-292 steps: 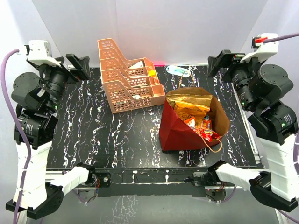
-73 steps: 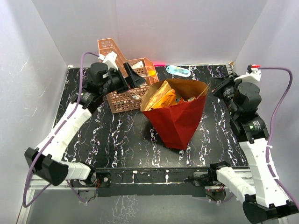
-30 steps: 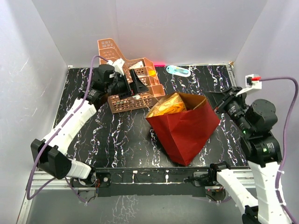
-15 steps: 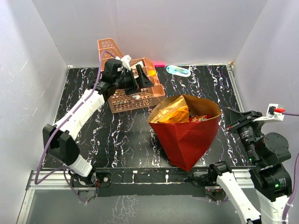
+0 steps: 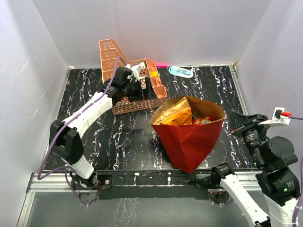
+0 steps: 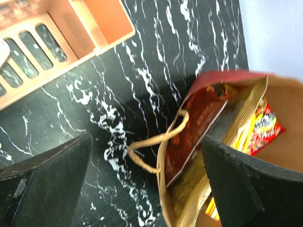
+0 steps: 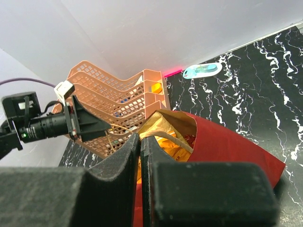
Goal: Take the snacks out of the paper bag
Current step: Adjust the paper bag at the center of the board.
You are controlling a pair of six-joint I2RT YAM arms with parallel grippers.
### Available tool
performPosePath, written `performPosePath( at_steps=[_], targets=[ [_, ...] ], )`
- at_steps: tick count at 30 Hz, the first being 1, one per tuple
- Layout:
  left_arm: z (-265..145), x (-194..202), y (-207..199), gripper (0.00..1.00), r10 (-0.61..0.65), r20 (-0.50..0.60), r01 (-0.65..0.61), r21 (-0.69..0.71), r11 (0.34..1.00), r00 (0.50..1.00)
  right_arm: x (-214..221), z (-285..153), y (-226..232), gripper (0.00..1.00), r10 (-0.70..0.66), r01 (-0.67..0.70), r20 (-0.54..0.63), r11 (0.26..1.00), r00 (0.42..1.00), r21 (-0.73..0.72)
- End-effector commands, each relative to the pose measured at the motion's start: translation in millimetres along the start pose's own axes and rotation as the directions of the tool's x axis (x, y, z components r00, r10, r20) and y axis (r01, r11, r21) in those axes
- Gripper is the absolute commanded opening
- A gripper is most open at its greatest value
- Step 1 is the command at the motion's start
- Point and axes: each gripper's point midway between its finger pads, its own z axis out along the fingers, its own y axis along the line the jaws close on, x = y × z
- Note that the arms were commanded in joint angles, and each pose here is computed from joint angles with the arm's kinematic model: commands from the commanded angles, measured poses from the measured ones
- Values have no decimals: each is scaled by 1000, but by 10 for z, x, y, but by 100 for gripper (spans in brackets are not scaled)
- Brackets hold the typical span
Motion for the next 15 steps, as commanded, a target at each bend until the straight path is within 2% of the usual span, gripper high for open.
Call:
performPosePath(
  at_steps=[1,4,8,12,15],
  targets=[
    [-267,135,-328,98,129,50,-137,228,964,990,-375,-149,147,7,48,-42,120,998,992,-54],
    [-364,210,-353,98,157,79,-173,259,950,984,-352,-140,159,7,49,-42,109,997,993,-61],
    [-274,299,-299,98,165,49,-172,263,949,985,-308,-110,205,7,57,-49,89,995,994,-83],
    [-115,260,-294,82,160,39,-165,273,948,986,-333,-116,235,7,60,-51,90,994,994,-94],
    [1,180,-303,74,160,22,-160,266,951,987,-369,-151,248,7,67,-57,100,993,993,-101]
  ],
)
